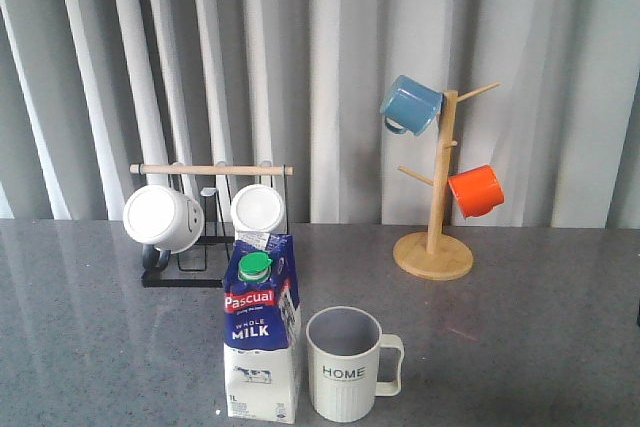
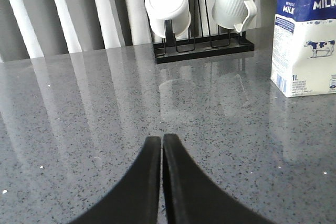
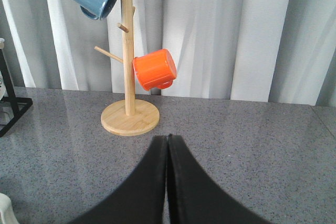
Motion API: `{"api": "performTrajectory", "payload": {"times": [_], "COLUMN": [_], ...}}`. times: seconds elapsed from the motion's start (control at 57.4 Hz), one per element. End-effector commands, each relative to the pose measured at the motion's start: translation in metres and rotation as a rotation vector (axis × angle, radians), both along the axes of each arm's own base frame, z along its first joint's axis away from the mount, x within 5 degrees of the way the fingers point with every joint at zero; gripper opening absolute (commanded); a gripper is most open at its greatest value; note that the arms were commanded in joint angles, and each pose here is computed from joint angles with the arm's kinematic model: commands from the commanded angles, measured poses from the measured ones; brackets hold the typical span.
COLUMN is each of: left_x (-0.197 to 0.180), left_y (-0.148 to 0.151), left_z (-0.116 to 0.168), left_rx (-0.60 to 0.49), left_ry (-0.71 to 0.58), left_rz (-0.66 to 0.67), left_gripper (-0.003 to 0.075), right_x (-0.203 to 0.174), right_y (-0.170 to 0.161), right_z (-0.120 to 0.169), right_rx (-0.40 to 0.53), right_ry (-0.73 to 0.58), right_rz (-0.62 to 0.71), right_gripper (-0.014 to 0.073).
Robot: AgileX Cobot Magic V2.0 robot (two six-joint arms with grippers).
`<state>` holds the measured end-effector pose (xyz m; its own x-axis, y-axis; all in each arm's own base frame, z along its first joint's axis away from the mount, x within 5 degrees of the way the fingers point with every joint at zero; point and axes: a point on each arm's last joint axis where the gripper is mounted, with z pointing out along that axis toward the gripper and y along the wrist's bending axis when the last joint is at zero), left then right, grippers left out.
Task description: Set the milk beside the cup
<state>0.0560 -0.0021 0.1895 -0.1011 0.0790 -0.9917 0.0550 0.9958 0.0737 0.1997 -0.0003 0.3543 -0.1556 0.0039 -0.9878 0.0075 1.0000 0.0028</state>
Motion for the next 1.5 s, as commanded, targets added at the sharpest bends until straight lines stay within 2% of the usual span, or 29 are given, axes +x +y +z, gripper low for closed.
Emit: {"api": "performTrajectory", "payload": {"times": [0.0, 0.348, 0.505, 1.481], "left_x": [-0.0016, -0.0019, -0.0022, -0.002], "left_y": [-0.0012, -0.0018, -0.0018, -0.0017], "left_z": [0.0146, 0.0204, 0.0243, 0.0235], "left_rx": [-0.062, -0.203, -0.184, -0.187], "left_ry": [-0.111, -0.166, -0.21, -0.196], "left_rz": [-0.012, -0.023, -0.027, -0.024], "left_gripper": [-0.0007, -0.0007, -0.0007, -0.0007], "right_x": [-0.0016, -0.0016, -0.0016, -0.0016], "right_y": [-0.0002, -0.0002, -0.0002, -0.0002], "right_z": [0.0199, 0.0199, 0.0199, 0.0199], "right_rx": [-0.005, -0.005, -0.005, -0.005], "right_ry": [-0.112, -0.112, -0.112, -0.112], "right_rz": [0.005, 0.005, 0.005, 0.005], "right_gripper": [-0.0008, -0.0008, -0.0008, -0.0008]}}
